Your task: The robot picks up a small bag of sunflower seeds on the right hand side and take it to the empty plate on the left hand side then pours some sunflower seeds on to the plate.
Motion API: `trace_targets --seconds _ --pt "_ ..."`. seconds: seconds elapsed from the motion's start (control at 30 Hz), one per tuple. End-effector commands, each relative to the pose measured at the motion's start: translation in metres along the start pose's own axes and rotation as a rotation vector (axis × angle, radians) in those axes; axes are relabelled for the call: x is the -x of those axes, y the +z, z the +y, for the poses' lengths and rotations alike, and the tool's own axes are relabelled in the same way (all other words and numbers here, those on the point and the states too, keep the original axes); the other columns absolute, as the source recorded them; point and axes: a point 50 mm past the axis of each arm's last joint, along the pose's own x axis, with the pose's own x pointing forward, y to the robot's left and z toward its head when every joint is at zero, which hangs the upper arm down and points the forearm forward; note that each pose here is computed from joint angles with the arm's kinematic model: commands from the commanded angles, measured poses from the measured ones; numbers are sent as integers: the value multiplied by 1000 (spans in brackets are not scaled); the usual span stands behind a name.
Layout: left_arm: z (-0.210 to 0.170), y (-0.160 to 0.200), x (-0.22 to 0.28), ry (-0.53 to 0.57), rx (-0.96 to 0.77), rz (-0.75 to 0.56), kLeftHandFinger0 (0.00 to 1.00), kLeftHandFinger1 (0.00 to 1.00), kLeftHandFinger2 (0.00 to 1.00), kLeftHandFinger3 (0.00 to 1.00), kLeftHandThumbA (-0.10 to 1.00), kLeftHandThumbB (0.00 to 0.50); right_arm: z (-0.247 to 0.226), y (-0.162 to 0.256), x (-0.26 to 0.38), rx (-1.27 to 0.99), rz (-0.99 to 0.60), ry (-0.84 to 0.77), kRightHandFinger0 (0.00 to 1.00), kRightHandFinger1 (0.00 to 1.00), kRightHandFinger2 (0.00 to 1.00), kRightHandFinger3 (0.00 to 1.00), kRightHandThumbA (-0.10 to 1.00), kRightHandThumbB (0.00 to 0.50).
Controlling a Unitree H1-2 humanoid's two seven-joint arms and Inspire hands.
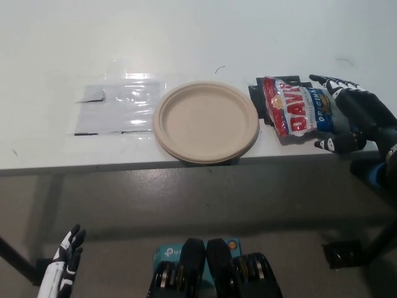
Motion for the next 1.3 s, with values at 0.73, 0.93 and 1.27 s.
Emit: trace_targets --seconds 0.73,0.93,1.27 --pt "7 -3 1 10 101 -59 1000 1000 1000 1000 977 220 -20 -29 -44 54 113 -2 1000 1000 1000 1000 938 347" --pt "7 -4 0 6 102 -56 1000 1000 1000 1000 958 222 -21 -28 -47 66 112 -9 1000 1000 1000 1000 992 352" --pt "6 -3 4 5 131 -60 1000 1000 968 1000 1000 234 -14 -28 -50 16 131 16 1000 1000 1000 1000 950 342"
